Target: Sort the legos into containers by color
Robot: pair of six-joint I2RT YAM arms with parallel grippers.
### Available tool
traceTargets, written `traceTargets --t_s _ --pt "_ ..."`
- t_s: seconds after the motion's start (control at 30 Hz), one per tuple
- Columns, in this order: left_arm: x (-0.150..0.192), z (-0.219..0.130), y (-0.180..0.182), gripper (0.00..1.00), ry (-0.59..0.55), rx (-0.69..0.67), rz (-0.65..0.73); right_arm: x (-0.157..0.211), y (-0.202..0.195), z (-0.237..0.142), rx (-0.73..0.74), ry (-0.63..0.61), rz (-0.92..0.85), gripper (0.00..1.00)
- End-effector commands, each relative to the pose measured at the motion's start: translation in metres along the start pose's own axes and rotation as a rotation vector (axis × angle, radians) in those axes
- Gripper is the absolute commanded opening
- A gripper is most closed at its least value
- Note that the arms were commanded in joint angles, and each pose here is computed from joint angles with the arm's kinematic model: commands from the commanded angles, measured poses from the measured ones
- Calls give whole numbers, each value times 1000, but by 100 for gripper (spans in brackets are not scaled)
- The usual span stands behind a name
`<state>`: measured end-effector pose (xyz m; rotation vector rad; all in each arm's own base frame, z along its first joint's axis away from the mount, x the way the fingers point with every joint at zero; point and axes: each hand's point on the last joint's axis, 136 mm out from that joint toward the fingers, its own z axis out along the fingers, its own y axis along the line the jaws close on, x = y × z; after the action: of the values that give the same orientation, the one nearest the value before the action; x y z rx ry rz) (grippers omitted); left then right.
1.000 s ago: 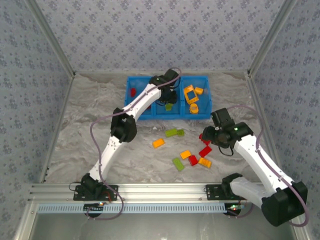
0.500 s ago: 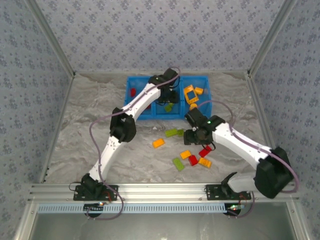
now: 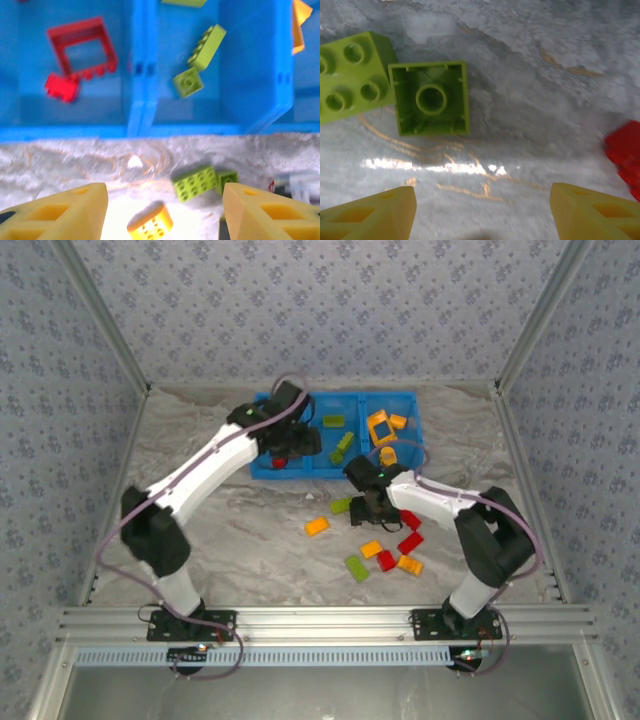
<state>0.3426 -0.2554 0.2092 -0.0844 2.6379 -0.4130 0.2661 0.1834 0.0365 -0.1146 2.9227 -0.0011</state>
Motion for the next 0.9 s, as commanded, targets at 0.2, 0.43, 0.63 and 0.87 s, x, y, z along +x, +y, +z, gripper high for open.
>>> traceTargets --t_s 0.2,0.43,0.63,0.87 --pt "95 -25 56 65 61 20 -80 -44 16 19 -38 -52 -23 65" --pt "148 -23 90 65 130 -26 -46 -51 23 26 -44 -43 -19 60" --pt "154 -23 94 65 130 -35 -41 -62 19 24 -23 -57 -4 60" --pt "164 -22 79 65 153 -1 57 -72 18 25 -14 -68 35 50"
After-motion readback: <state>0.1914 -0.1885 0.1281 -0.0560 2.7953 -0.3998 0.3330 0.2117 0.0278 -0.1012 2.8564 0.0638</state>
